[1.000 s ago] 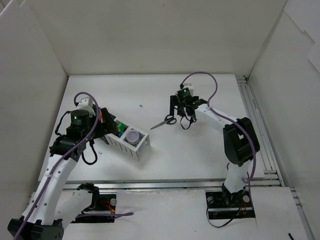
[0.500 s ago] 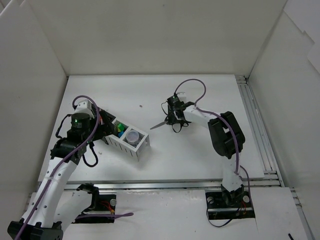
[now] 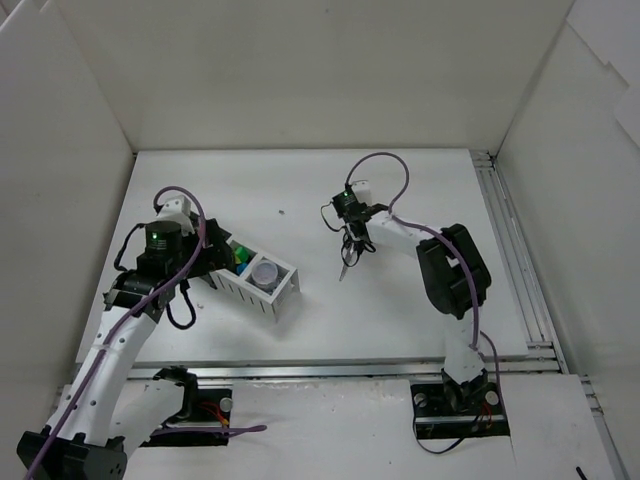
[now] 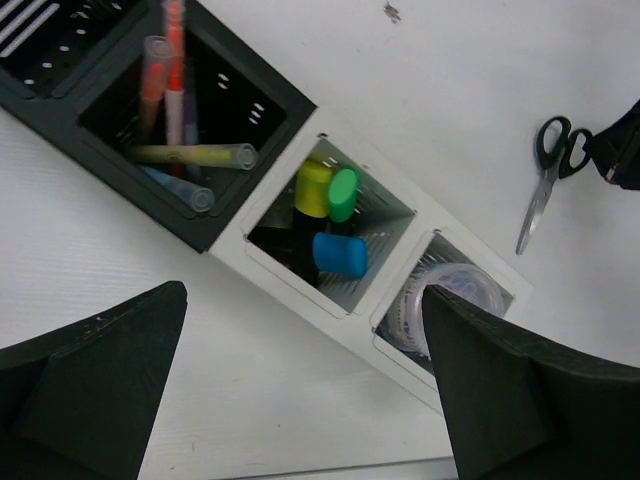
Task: Sort the stationery into containers
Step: Pick up the scissors from the center of the board, then place the scissors in the storage box.
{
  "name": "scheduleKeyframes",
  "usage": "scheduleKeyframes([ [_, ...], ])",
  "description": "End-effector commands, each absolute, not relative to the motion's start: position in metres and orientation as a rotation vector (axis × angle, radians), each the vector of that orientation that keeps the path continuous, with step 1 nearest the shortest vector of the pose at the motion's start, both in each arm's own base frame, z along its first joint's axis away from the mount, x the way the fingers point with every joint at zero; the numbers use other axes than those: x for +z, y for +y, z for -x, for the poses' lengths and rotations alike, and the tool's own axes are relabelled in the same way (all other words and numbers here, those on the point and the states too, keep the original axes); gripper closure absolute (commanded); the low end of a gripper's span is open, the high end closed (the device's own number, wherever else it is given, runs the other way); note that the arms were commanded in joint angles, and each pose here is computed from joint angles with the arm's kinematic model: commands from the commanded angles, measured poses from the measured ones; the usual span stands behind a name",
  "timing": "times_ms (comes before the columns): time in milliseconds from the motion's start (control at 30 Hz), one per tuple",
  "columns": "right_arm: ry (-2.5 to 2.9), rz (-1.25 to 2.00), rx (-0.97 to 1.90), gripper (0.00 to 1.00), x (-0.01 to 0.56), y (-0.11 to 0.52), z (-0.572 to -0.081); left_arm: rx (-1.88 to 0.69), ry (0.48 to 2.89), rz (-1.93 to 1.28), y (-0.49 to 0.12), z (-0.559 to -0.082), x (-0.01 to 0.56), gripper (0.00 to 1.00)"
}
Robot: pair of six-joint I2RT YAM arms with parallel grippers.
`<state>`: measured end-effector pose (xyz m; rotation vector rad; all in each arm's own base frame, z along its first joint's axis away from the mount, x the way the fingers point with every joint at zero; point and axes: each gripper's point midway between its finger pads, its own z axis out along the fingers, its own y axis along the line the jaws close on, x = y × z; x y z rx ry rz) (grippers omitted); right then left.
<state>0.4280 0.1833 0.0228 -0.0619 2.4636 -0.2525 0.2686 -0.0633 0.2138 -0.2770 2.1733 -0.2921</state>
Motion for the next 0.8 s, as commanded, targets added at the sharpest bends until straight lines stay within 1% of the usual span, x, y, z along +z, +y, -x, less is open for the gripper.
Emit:
scheduleKeyframes([
  [0,2.183,0.055,-0.269,1.00,0.130,0.173,-0.441,-0.467,2.044,0.058,-0.098,-0.289,0.263,0.00],
  [33,2.141,0.100,-0.265,1.00,0.144,0.172,-0.439,-0.500,2.044,0.029,-0.106,-0.289,0.265,0.01],
  [67,2.149,0.147,-0.273,1.00,0.136,0.168,-0.428,-0.533,2.040,0.001,-0.112,-0.292,0.266,0.00],
  [100,2.052,0.146,-0.169,1.00,0.169,0.178,-0.429,-0.575,2.031,-0.074,-0.126,-0.289,0.268,0.01],
  [133,2.024,0.211,-0.139,1.00,0.178,0.182,-0.424,-0.646,2.021,-0.146,-0.140,-0.285,0.271,0.00],
  [167,2.028,0.284,-0.071,1.00,0.172,0.193,-0.412,-0.689,1.993,-0.202,-0.152,-0.285,0.276,0.00],
  [200,1.953,0.297,-0.007,1.00,0.198,0.198,-0.407,-0.749,1.967,-0.301,-0.169,-0.277,0.282,0.00],
  [233,1.935,0.393,0.002,1.00,0.197,0.203,-0.398,-0.775,1.950,-0.348,-0.179,-0.277,0.285,0.00],
  [300,1.858,0.496,0.110,1.00,0.220,0.225,-0.380,-0.823,1.917,-0.434,-0.195,-0.270,0.294,0.01],
  [467,1.753,0.769,0.350,1.00,0.239,0.278,-0.333,-0.919,1.836,-0.593,-0.237,-0.260,0.303,0.00],
  [567,1.671,0.824,0.491,1.00,0.254,0.304,-0.312,-0.917,1.844,-0.603,-0.250,-0.265,0.304,0.01],
  [700,1.610,0.807,0.585,1.00,0.272,0.318,-0.297,-0.938,1.864,-0.623,-0.265,-0.271,0.300,0.01],
  [733,1.605,0.799,0.596,1.00,0.273,0.318,-0.295,-0.940,1.881,-0.633,-0.270,-0.273,0.294,0.03],
  [767,1.577,0.776,0.615,1.00,0.281,0.320,-0.295,-0.938,1.900,-0.613,-0.270,-0.275,0.291,0.07],
])
